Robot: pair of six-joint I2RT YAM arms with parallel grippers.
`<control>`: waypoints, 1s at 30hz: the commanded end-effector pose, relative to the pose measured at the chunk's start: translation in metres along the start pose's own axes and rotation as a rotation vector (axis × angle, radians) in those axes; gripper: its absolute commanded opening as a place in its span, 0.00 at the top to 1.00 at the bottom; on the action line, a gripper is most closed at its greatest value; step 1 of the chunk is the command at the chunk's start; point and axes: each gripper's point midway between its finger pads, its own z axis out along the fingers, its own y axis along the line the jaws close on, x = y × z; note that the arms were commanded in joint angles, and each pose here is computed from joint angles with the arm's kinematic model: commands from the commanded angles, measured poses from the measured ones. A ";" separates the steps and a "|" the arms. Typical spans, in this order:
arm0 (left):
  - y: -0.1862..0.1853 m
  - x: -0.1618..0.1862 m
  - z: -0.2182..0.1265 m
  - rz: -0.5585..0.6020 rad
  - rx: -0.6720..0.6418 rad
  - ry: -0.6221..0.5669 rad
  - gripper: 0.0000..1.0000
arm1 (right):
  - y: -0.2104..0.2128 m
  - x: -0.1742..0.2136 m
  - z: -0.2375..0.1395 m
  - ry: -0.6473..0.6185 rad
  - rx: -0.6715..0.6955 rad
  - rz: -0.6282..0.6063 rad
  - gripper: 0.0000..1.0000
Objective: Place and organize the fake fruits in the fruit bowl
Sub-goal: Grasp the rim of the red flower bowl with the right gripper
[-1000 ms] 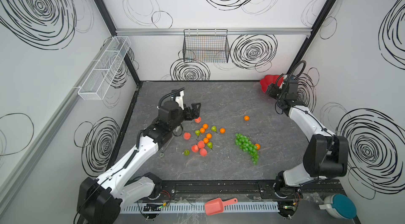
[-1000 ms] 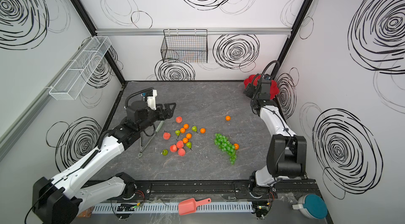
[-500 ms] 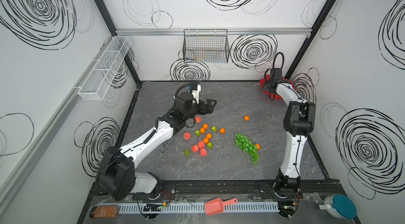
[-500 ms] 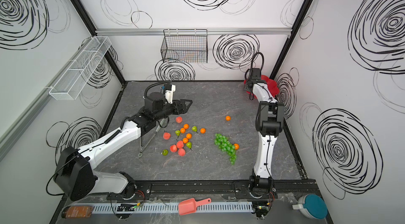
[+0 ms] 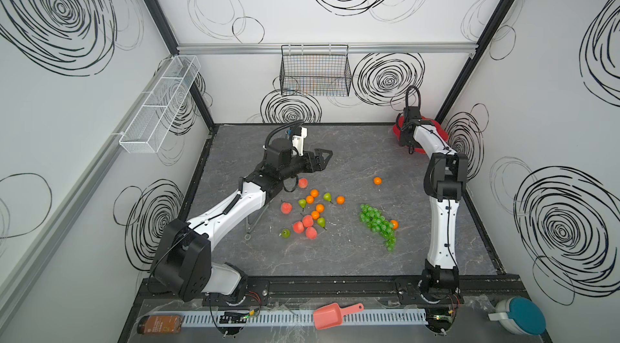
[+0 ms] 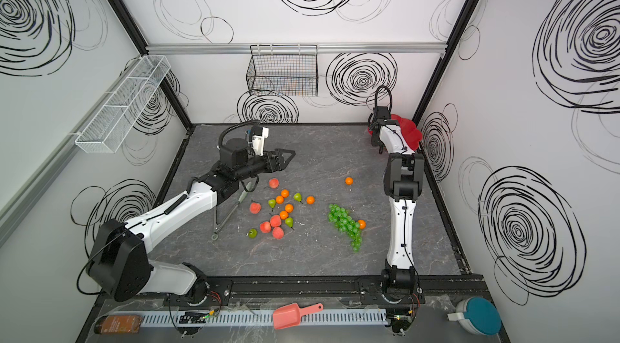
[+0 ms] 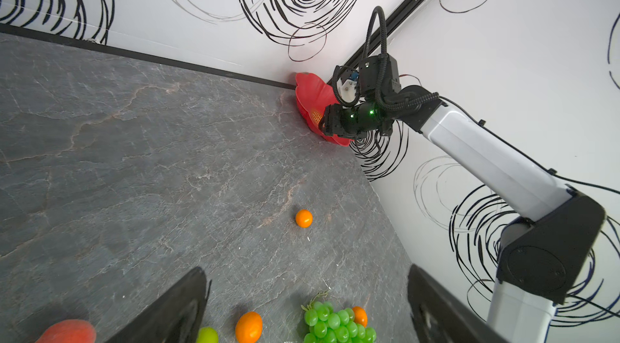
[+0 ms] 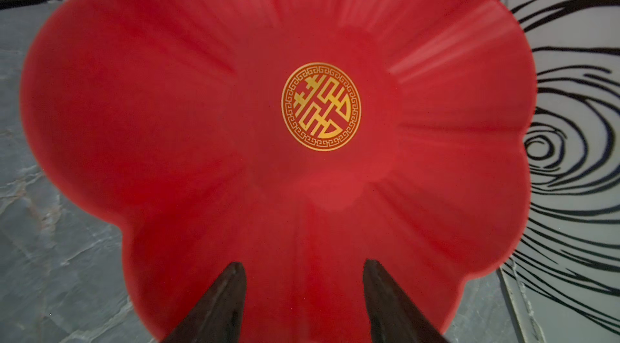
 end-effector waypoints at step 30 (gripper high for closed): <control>-0.008 0.002 -0.004 0.027 0.056 -0.002 0.04 | 0.036 0.002 -0.017 -0.026 0.000 -0.158 0.54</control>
